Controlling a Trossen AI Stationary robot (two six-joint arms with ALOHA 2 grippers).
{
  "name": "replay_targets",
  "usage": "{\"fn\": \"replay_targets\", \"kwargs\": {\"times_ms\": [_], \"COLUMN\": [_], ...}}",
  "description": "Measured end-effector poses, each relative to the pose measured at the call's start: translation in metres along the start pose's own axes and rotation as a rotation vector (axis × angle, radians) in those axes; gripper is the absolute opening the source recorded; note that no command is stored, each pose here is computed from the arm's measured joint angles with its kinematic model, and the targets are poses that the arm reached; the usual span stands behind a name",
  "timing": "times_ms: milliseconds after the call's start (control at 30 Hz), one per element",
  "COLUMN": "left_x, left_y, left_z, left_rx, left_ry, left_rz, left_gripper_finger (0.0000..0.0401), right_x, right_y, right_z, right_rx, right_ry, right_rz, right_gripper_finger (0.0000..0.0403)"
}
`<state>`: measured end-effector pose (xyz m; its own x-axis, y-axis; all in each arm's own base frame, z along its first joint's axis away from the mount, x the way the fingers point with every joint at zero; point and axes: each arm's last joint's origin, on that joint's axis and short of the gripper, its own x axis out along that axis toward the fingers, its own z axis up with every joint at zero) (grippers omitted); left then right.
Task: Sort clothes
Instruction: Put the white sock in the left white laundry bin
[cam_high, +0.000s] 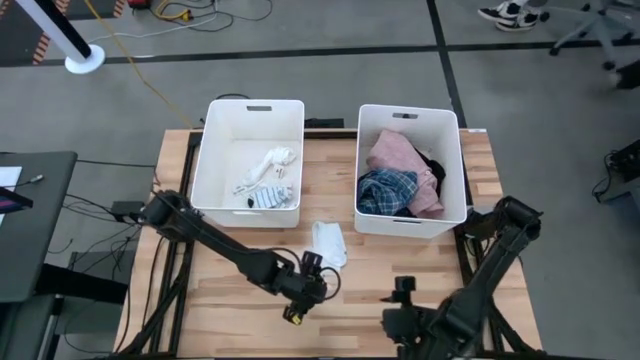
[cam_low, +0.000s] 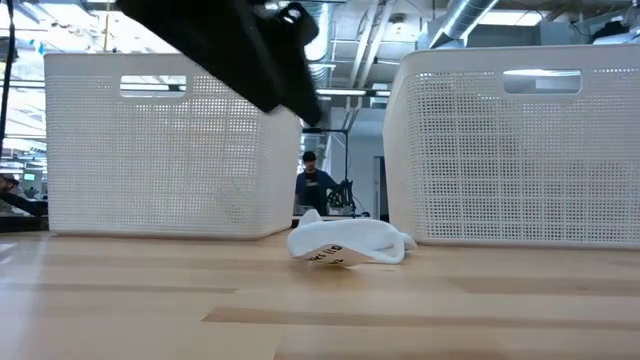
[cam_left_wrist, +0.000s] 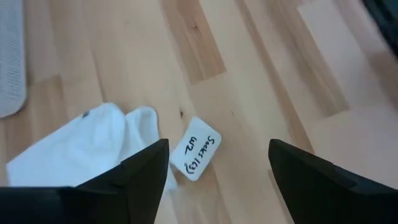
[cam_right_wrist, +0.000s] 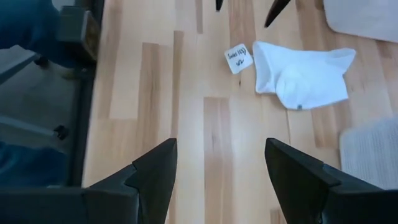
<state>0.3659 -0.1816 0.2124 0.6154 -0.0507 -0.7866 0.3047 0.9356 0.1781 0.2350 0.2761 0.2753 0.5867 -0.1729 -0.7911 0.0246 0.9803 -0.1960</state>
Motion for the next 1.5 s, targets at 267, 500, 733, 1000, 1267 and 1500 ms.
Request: {"fn": "replay_targets", "kwargs": {"times_ms": [267,500,733,1000,1267,1500], "left_x": [-0.041,-0.065,-0.077,-0.086,-0.089,-0.089], "left_y": [-0.005,-0.018,-0.041,-0.054,-0.061,-0.062], "left_z": [-0.009,-0.021,-0.03,-0.038,-0.04,-0.04], "left_rx": [-0.001,-0.002,0.025,0.038,0.035,0.035], "left_ry": [0.102,0.194,0.227,0.229,0.213,0.207], "left_rz": [0.013,0.061,0.1,0.201,0.234,0.248], "left_gripper_finger": [0.0272,0.0272,0.0272,0.0272,0.0272,0.0272], "right_x": [0.063,0.116,0.151,0.171,0.187,0.223], "right_y": [-0.008,-0.037,-0.066,-0.086,-0.094,-0.081], "right_z": [-0.002,-0.002,-0.012,-0.021,-0.025,-0.029], "right_rx": [0.015,0.083,0.141,0.183,0.196,0.159], "right_ry": [-0.093,-0.188,-0.211,-0.248,-0.272,-0.226], "right_rz": [0.032,0.018,-0.005,0.023,0.049,0.04], "right_gripper_finger": [0.026,0.026,0.026,0.026,0.0258,0.0219]}}
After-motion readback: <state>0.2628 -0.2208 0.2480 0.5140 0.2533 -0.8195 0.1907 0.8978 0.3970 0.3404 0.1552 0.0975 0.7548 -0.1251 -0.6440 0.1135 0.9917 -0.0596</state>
